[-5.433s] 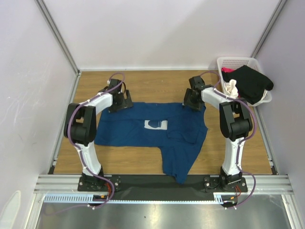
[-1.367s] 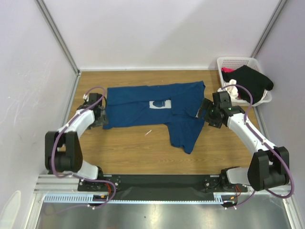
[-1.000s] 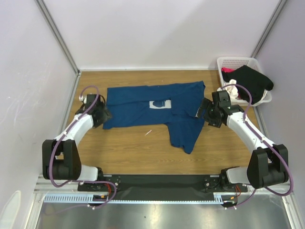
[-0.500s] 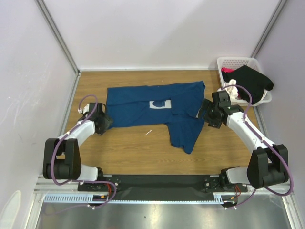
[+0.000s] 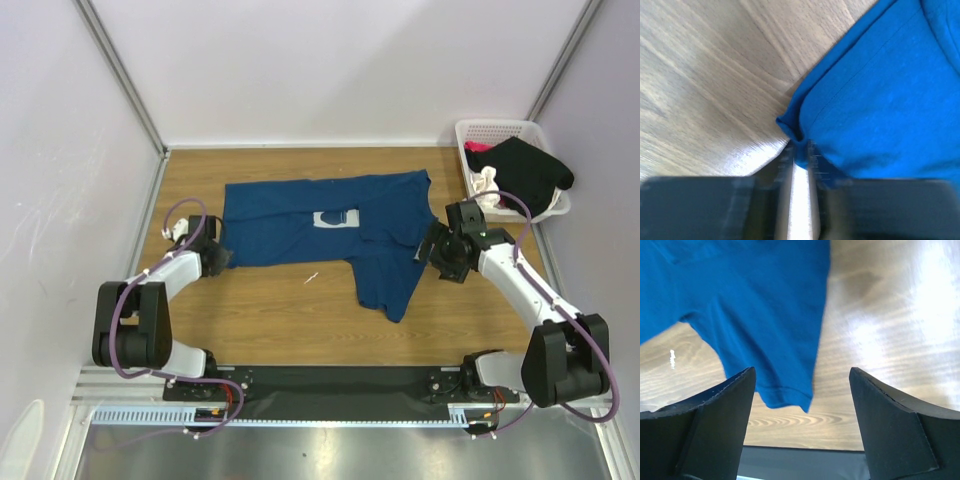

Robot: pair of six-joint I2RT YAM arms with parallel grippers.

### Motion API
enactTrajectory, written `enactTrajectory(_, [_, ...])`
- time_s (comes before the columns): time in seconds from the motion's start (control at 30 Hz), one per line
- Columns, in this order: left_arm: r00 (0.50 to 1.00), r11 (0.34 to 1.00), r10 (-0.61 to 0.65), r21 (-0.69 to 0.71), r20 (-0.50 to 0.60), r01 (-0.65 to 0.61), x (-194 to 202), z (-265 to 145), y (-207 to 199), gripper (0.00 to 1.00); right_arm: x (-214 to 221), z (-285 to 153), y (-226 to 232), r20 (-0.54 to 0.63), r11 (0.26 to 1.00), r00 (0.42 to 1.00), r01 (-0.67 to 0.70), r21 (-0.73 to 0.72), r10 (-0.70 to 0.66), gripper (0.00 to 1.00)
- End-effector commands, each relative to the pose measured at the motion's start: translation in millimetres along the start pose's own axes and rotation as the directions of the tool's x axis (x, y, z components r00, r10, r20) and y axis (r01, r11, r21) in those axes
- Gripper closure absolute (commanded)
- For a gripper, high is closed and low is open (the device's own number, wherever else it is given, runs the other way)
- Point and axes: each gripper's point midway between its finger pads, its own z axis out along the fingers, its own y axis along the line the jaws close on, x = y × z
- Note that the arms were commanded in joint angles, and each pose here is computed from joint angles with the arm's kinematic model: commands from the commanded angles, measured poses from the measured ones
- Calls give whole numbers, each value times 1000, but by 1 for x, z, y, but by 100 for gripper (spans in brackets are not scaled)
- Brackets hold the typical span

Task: Fold and stack the t-shirts
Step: Fold the tshirt

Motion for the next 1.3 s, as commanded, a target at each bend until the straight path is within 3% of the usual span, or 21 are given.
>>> enactTrajectory(0.0, [999, 1000, -29, 3, 34, 29, -6, 5, -1, 86, 19, -5, -10, -46, 999, 998, -47, 23, 48, 20])
enactTrajectory(0.07, [999, 999, -35, -1, 30, 35, -6, 7, 0, 100, 31, -3, -13, -73, 998, 995, -61, 16, 62, 20])
enactTrajectory(0.5, [1000, 1000, 4, 14, 27, -5, -8, 4, -5, 100, 71, 27, -4, -167, 999, 985, -32, 31, 37, 27])
enactTrajectory(0.9, [1000, 999, 24, 33, 17, -24, -6, 3, -5, 100, 76, 50, 0, -184, 999, 983, 13, 44, -5, 54])
enactTrajectory(1.17, [1000, 1000, 16, 25, 19, -16, -11, 4, 2, 100, 79, 65, -8, -190, 997, 982, 27, 77, -12, 58])
enactTrajectory(1.27, [1000, 1000, 16, 20, 18, -16, -12, 4, 5, 100, 82, 70, -9, -198, 996, 980, 30, 79, -14, 64])
